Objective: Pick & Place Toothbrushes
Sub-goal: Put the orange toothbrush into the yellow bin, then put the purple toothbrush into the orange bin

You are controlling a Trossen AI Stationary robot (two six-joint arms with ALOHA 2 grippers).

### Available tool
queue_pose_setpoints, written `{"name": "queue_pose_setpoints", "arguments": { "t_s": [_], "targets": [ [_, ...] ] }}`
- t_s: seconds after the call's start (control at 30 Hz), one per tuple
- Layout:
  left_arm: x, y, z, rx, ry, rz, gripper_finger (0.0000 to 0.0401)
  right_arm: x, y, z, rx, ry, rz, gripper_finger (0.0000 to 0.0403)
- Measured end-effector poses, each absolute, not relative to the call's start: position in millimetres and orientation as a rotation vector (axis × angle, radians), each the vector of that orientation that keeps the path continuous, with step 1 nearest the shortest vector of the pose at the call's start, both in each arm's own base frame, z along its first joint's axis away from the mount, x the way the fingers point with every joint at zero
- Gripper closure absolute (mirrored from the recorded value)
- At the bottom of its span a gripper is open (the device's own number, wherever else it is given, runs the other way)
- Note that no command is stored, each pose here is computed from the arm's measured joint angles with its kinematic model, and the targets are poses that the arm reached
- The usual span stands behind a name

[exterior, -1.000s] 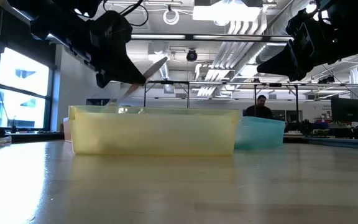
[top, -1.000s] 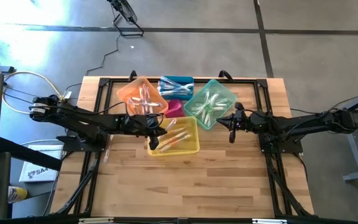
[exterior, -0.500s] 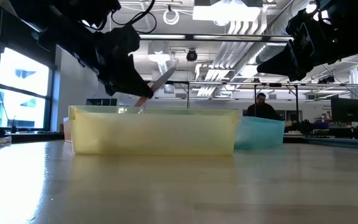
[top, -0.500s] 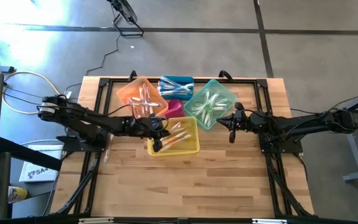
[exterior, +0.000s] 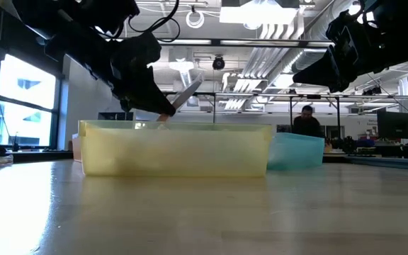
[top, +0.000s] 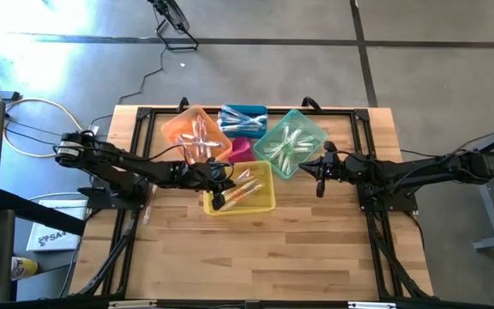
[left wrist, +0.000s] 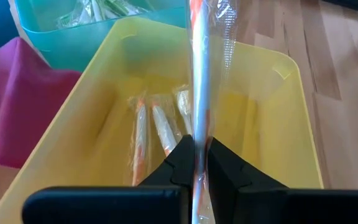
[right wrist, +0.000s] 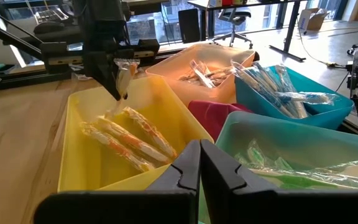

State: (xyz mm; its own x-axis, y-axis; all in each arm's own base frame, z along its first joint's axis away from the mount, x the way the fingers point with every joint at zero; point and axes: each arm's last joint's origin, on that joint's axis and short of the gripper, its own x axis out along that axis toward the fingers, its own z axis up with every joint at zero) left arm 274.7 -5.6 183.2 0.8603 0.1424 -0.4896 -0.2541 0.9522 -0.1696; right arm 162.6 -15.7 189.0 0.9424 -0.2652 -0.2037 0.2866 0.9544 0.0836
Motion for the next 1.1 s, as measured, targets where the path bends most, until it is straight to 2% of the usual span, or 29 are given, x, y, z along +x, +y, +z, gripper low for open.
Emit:
{"name": "queue_pose_setpoints", "arguments": {
  "t_s": [0.23, 0.5, 0.63, 1.1],
  "targets": [
    [273.8, -5.6, 181.7, -0.231, 0.511, 0.212, 0.0377, 162.6, -15.7, 189.0, 0.113, 0.192, -0.282, 0.0399],
    [273.5, -5.1, 181.3, -0.225, 0.513, 0.230, 0.0299, 162.6, -15.7, 189.0, 0.113, 0.192, -0.282, 0.0399],
    [273.5, -4.9, 181.4, -0.223, 0.512, 0.236, 0.0277, 162.6, -15.7, 189.1, 0.113, 0.192, -0.282, 0.0399],
    [274.0, -4.9, 182.3, -0.224, 0.501, 0.238, 0.0272, 162.6, -15.7, 189.0, 0.113, 0.192, -0.282, 0.0399]
  ]
}}
